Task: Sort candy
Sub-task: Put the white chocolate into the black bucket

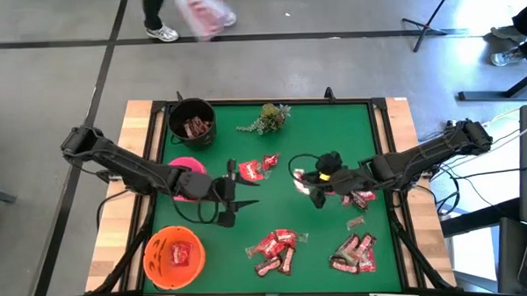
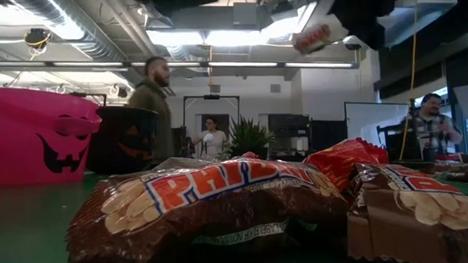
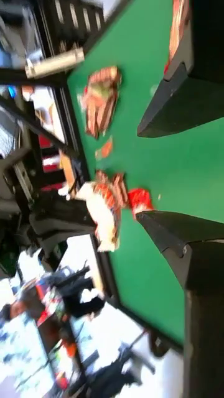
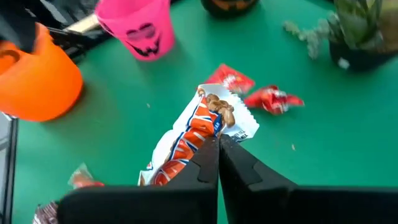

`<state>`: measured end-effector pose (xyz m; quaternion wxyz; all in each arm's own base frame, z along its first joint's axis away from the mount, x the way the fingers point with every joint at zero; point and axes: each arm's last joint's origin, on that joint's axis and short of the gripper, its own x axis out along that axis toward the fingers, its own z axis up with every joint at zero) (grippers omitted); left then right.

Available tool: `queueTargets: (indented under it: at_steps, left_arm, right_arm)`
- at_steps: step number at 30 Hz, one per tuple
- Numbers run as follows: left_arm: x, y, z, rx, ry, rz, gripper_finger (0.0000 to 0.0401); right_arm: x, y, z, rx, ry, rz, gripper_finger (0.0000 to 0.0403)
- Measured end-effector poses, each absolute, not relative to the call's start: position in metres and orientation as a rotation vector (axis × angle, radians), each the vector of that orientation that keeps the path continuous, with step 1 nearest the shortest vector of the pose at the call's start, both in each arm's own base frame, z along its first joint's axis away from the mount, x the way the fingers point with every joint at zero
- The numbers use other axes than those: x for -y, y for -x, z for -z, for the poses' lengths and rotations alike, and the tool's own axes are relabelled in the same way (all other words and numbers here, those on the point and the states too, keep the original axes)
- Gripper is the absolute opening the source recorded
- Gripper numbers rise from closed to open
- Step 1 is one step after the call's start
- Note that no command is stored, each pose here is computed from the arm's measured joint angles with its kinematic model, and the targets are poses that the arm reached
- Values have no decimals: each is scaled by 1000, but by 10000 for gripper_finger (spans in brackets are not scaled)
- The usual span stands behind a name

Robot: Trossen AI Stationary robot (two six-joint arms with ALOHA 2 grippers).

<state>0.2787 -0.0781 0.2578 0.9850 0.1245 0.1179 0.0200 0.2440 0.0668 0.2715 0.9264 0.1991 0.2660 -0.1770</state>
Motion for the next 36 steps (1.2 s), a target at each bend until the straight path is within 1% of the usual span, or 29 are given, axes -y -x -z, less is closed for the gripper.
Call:
queueTargets:
  at_steps: [5, 13, 18, 30, 36]
  left_arm:
    - [68, -290, -248, -254, -341, -95, 195]
    - [54, -309, -234, -232, -356, -109, 210]
    - [51, -316, -232, -169, -362, -106, 217]
    - [46, -319, -235, -125, -349, -140, 219]
    - [43, -321, -238, -104, -314, -85, 219]
  right_arm:
    - [-63, -250, -277, -484, -378, 336, 2]
    - [-52, -259, -281, -442, -380, 312, 2]
    - [-48, -265, -281, -428, -391, 271, 3]
    - [-52, -276, -277, -408, -359, 200, 3]
    - [-54, -281, -276, -402, -346, 162, 3]
